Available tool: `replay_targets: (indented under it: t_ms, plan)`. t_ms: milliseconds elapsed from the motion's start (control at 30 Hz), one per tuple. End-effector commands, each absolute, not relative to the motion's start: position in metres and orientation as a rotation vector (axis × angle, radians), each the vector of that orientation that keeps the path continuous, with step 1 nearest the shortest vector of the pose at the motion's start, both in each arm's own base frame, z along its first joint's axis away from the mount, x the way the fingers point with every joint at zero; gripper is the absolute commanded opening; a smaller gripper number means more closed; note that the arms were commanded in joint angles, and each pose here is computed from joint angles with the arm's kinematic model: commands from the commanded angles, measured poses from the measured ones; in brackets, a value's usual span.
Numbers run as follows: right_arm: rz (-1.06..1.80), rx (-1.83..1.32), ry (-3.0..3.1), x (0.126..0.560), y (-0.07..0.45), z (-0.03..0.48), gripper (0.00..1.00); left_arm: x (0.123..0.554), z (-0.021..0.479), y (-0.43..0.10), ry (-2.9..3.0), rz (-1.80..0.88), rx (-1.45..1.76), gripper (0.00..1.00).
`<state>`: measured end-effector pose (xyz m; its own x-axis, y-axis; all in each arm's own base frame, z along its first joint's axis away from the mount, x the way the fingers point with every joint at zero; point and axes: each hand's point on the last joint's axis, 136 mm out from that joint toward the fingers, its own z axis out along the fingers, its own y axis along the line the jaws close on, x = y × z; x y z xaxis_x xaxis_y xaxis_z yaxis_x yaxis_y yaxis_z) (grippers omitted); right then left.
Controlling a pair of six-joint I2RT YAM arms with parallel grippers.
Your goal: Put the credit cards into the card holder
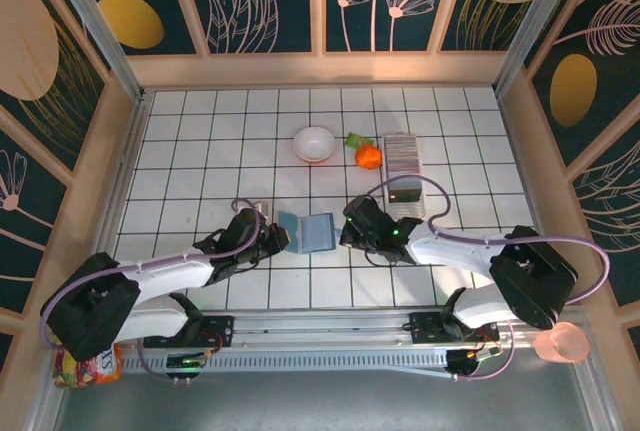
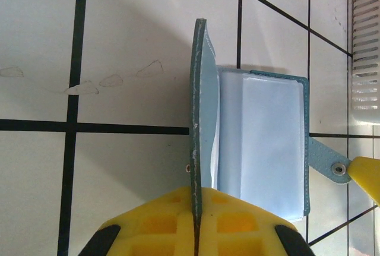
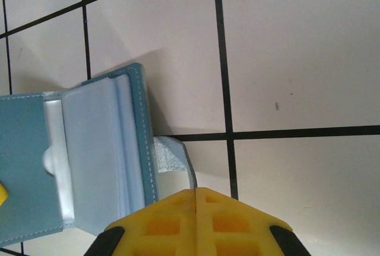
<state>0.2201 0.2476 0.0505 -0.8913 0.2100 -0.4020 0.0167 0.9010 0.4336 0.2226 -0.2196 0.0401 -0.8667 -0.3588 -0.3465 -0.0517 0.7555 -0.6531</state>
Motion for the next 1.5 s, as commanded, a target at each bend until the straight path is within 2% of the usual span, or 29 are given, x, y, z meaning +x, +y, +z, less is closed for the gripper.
replay_targets:
  t_ms: [0,67,233,333,467,500,567,667,900,1033,1200,1300,1467]
  plan:
    - [0.492,0.176,2.630,0.222,0.234,0.041,0.00,0.215,0.028,-0.217,2.533,-0.905,-0.327,0.00]
    - [0.476,0.162,2.630,0.223,0.234,0.046,0.00,0.214,0.025,-0.217,2.542,-0.902,-0.321,0.00]
    - [0.426,0.125,2.573,0.228,0.232,0.077,0.29,0.214,0.025,-0.218,2.548,-0.903,-0.310,0.00]
    - [0.410,0.122,2.547,0.230,0.228,0.097,0.35,0.214,0.029,-0.220,2.538,-0.919,-0.300,0.00]
    - [0.452,0.102,2.513,0.228,0.235,0.123,0.36,0.213,0.035,-0.222,2.522,-0.947,-0.284,0.04]
    - [0.463,0.096,2.506,0.228,0.237,0.128,0.36,0.214,0.035,-0.221,2.523,-0.937,-0.281,0.08]
    - [0.487,0.079,2.495,0.227,0.246,0.138,0.36,0.217,0.036,-0.215,2.529,-0.875,-0.290,0.22]
    - [0.503,0.040,2.489,0.225,0.258,0.146,0.37,0.219,0.040,-0.212,2.519,-0.845,-0.287,0.31]
    - [0.527,-0.033,2.528,0.224,0.288,0.133,0.37,0.221,0.047,-0.208,2.488,-0.840,-0.293,0.36]
    - [0.552,-0.078,2.556,0.223,0.307,0.123,0.37,0.221,0.052,-0.203,2.453,-0.849,-0.313,0.37]
    - [0.559,-0.130,2.579,0.222,0.327,0.115,0.34,0.218,0.054,-0.198,2.415,-0.870,-0.337,0.29]
    - [0.569,-0.151,2.594,0.221,0.337,0.109,0.34,0.217,0.054,-0.197,2.404,-0.880,-0.337,0.21]
    - [0.563,-0.167,2.632,0.216,0.346,0.096,0.34,0.213,0.048,-0.195,2.417,-0.878,-0.331,0.16]
